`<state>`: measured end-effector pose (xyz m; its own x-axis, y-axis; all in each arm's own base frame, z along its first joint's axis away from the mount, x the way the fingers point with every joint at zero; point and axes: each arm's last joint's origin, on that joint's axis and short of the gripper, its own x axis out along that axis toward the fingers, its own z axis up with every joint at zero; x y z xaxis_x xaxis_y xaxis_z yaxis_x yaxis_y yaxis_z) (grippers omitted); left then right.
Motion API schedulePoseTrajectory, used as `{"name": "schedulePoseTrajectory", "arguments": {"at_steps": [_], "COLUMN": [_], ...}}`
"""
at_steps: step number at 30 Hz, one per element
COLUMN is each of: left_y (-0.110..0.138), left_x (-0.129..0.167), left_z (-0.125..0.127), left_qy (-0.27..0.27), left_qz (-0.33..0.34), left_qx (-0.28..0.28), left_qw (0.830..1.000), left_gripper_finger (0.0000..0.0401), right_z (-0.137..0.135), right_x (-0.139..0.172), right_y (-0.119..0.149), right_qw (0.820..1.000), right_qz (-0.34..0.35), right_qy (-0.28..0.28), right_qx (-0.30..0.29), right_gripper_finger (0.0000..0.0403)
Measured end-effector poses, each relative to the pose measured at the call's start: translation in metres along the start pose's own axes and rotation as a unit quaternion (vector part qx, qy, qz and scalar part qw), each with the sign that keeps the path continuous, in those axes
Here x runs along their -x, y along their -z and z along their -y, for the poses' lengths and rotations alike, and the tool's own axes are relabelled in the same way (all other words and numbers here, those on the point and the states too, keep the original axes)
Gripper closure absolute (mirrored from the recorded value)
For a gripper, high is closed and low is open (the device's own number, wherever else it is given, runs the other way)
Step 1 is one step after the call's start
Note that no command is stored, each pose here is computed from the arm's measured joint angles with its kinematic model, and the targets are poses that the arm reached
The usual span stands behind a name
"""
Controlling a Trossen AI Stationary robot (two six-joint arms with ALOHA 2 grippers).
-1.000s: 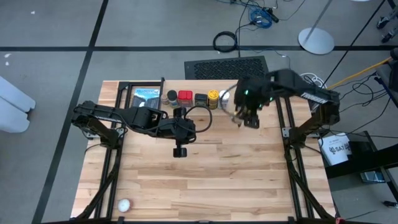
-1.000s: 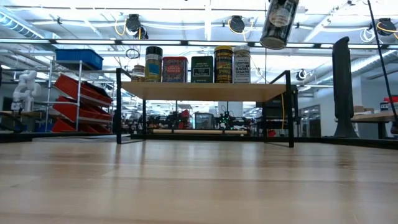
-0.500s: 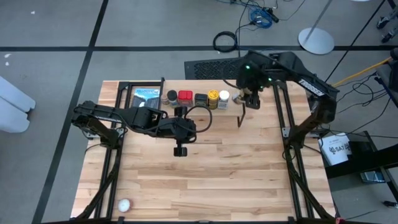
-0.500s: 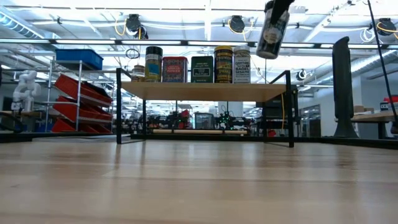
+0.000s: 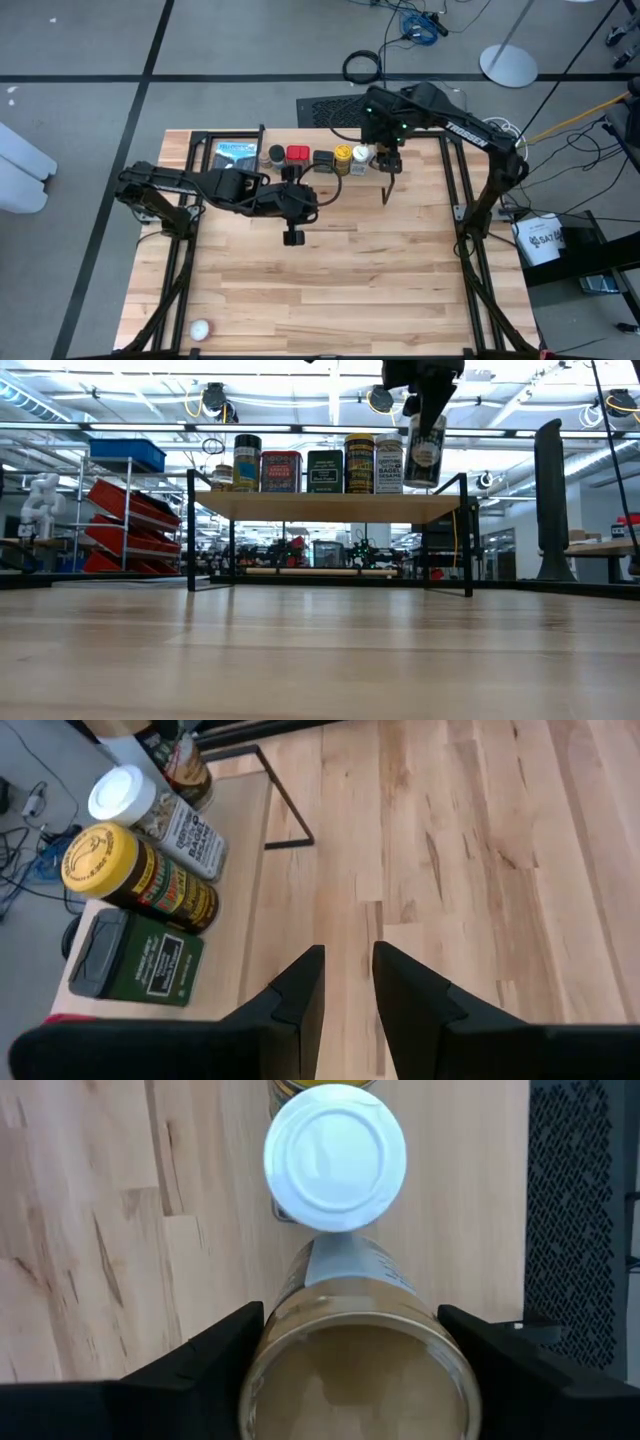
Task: Shelf spices
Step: Put the gold seasoning bottle on the shelf
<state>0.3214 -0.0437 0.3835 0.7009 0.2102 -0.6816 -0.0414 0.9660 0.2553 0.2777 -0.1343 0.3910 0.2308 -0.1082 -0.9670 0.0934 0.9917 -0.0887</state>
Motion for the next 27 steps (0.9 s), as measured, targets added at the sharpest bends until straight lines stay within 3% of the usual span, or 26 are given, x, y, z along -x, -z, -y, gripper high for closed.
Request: {"name": "schedulePoseTrajectory", "arguments": {"at_steps": [18, 27], "left_y": [0.003, 0.003], "left_x": [0.007, 0.007], "left_z": [-0.002, -0.002], "left_qy": [0.000, 0.000], "left_qz": [-0.006, -0.006], "left_qx": [0.012, 0.012], "left_qw": [1.000, 1.000], "left_gripper_finger": [0.0304, 0.0304], "right_z": [-0.001, -0.002], "right_x": [-0.003, -0.021], "right_y": [-0.001, 0.002], "right_qw": [1.000, 0.999], "right_qz": [0.001, -0.033], "right_qy": [-0.015, -0.027], "right_qx": [0.016, 0.030], "right_gripper_finger": [0.0136, 0.0136]}}
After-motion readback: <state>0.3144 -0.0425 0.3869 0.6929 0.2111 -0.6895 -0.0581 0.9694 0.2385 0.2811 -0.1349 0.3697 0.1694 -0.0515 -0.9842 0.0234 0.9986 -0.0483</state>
